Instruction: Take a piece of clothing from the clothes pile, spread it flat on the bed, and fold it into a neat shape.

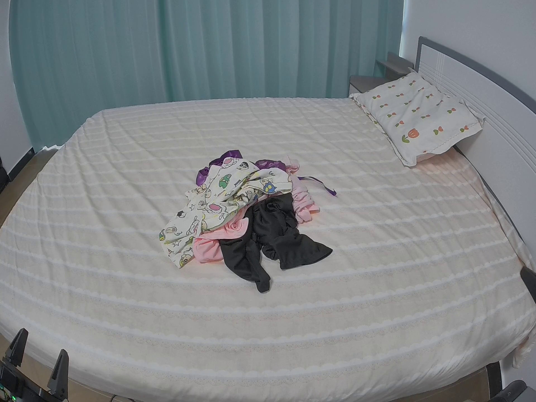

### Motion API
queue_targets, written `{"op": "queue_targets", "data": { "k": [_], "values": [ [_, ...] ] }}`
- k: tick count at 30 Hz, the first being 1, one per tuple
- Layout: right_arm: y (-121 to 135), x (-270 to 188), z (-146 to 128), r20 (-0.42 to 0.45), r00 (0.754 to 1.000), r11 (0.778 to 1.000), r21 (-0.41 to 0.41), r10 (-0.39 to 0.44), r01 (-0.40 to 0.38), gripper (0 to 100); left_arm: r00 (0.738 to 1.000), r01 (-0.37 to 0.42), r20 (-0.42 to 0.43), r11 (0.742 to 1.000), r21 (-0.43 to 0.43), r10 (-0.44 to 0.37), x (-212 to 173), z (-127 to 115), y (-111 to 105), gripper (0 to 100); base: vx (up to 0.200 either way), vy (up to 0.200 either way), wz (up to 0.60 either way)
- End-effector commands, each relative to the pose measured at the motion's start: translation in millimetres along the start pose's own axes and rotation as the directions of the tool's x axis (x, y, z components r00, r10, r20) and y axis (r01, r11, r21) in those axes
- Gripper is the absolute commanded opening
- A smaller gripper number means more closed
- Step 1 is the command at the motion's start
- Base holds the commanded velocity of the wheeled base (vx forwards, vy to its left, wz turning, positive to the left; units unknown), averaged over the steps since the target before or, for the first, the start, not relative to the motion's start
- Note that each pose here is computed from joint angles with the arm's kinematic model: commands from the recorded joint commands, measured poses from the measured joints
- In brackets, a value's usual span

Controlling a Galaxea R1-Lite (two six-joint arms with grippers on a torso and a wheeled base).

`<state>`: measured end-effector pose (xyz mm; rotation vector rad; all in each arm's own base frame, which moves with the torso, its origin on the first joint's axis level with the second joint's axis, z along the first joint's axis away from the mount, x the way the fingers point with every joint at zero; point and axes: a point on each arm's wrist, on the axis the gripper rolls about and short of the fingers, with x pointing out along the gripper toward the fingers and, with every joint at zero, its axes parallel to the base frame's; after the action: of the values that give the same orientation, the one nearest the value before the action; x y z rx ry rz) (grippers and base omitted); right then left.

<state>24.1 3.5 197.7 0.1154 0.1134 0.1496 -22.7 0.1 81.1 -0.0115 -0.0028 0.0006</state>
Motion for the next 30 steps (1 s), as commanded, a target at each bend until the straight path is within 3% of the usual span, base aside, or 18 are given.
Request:
{"op": "queue_targets", "data": {
  "k": [1,9,10,20,30],
  "values": [
    [1.6,133.6,-14.0,-0.394,0.913,0.986,0.161,0.107,-0.046,100,1.000,-0.001,-0.010,1.000,-0.001,0.001,0.8,-4.4,0.1,100,0.000,0.000,0.00],
    [30.1,227.0,-41.7,-0.458,0.871,0.951,0.307,0.178,-0.033,100,1.000,-0.001,-0.012,1.000,-0.001,0.001,0.8,-4.6,0.1,100,0.000,0.000,0.00],
    [41.5,254.0,-56.2,-0.477,0.859,0.934,0.357,0.188,-0.006,100,1.000,-0.001,-0.012,1.000,-0.001,0.001,0.8,-4.6,0.1,100,0.000,0.000,0.00],
    [88.1,358.9,-97.1,-0.438,0.895,0.879,0.456,0.086,0.139,100,1.000,-0.001,-0.010,1.000,-0.001,0.001,0.8,-4.4,0.1,100,0.000,0.000,0.00],
    [112.7,409.6,-117.0,-0.413,0.908,0.881,0.453,0.071,0.137,100,1.000,-0.001,-0.010,1.000,-0.001,0.001,0.8,-4.4,0.1,100,0.000,0.000,0.00]
  ]
}}
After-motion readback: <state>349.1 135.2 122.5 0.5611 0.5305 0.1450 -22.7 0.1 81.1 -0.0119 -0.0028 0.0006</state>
